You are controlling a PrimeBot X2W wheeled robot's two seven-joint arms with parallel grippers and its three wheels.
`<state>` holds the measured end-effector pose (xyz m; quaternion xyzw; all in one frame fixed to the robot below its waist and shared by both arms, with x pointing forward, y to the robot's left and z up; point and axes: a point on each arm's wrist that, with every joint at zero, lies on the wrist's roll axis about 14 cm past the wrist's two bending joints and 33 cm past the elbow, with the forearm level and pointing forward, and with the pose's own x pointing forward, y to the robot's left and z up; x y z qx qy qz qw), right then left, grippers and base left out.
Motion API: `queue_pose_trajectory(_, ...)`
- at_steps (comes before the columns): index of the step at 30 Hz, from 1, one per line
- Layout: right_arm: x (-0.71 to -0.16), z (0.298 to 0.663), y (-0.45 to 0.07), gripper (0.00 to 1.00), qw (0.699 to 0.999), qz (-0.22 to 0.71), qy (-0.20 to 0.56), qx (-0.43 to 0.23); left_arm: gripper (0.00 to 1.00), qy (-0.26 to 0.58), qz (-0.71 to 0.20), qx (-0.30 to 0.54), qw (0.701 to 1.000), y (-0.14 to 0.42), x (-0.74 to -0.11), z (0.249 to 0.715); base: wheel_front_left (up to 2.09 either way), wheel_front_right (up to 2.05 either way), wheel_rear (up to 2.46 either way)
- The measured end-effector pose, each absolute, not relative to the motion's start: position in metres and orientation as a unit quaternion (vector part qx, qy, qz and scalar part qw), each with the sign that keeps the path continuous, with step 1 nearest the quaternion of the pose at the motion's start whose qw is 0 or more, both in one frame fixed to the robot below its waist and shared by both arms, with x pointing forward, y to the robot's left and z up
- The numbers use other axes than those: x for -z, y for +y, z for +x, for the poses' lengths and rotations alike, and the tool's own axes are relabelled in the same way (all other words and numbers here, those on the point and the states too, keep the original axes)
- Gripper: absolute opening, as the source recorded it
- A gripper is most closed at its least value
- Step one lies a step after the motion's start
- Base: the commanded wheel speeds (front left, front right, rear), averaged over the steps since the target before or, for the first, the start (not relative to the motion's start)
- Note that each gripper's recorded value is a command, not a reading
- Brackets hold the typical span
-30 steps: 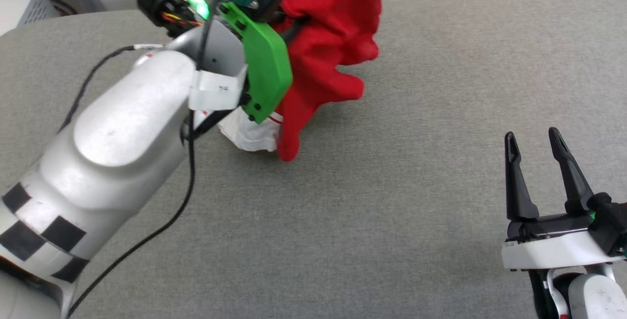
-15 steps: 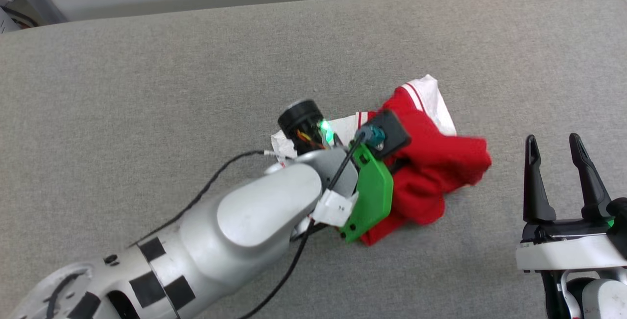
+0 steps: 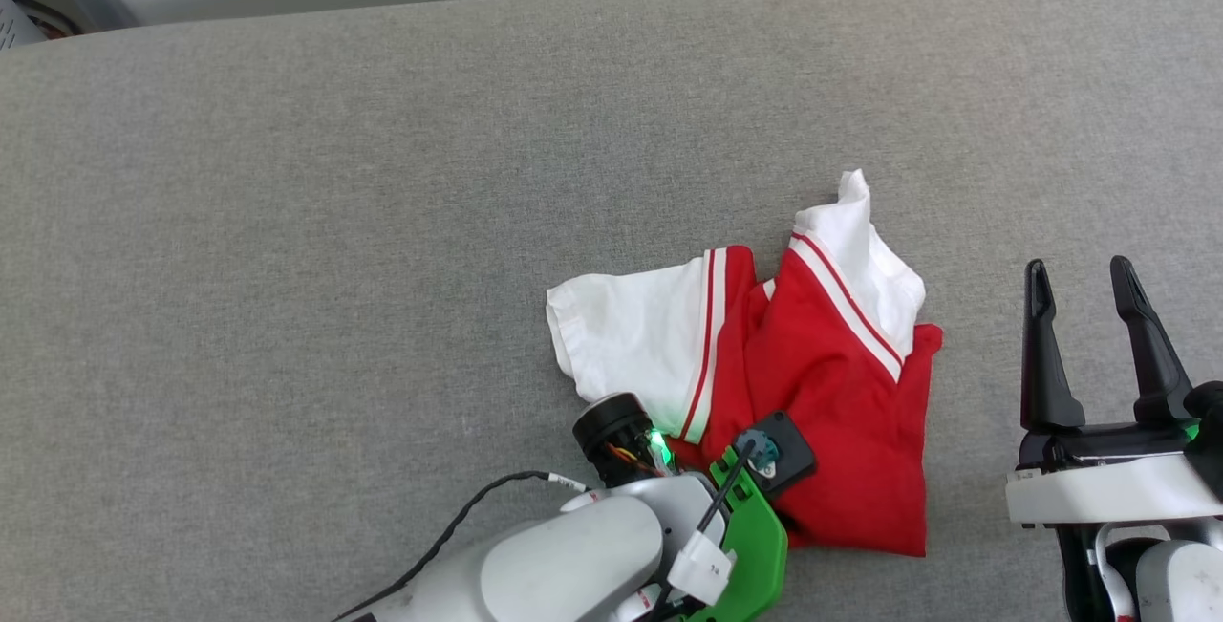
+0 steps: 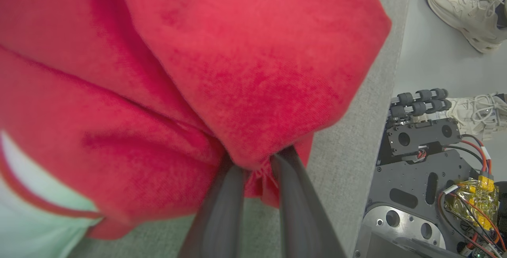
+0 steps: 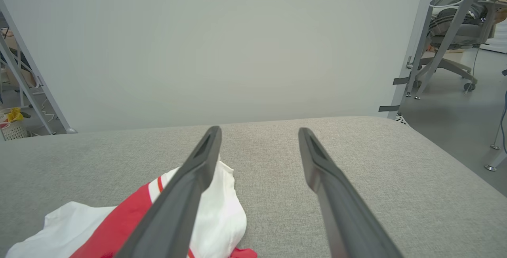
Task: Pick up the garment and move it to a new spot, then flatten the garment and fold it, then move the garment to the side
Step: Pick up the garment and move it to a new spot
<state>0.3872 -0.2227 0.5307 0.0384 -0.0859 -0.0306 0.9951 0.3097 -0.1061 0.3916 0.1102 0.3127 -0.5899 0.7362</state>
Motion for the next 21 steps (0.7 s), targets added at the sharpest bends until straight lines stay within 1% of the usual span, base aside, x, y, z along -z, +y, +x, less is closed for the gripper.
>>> queue_pose_trajectory(2,-0.532,0.387,-0.223,1.00,0.995,0.039,-0.088,0.030,0.00,0.305,0.104,0.591,0.740,-0.107,-0.394,0.309,0.00,0.00,0.00)
queue_pose_trajectory(3,-0.533,0.387,-0.223,1.00,0.995,0.039,-0.089,0.030,0.97,0.295,0.098,0.590,0.745,-0.108,-0.398,0.310,0.00,0.00,0.00)
queue_pose_trajectory(4,-0.534,0.387,-0.222,1.00,0.995,0.039,-0.091,0.030,1.00,0.284,0.092,0.589,0.751,-0.109,-0.401,0.313,0.00,0.00,0.00)
queue_pose_trajectory(8,-0.539,0.384,-0.220,1.00,0.994,0.040,-0.098,0.026,1.00,0.224,0.057,0.579,0.782,-0.114,-0.425,0.327,0.00,0.00,0.00)
queue_pose_trajectory(14,-0.545,0.375,-0.216,1.00,0.993,0.043,-0.106,0.020,1.00,0.104,0.001,0.537,0.837,-0.115,-0.490,0.359,0.00,0.00,0.00)
queue_pose_trajectory(18,-0.549,0.370,-0.211,1.00,0.993,0.044,-0.111,0.012,1.00,0.027,-0.015,0.475,0.879,-0.090,-0.529,0.385,0.00,0.00,0.00)
queue_pose_trajectory(21,-0.551,0.368,-0.206,1.00,0.992,0.044,-0.114,0.005,1.00,-0.017,-0.019,0.416,0.909,-0.059,-0.549,0.405,0.00,0.00,0.00)
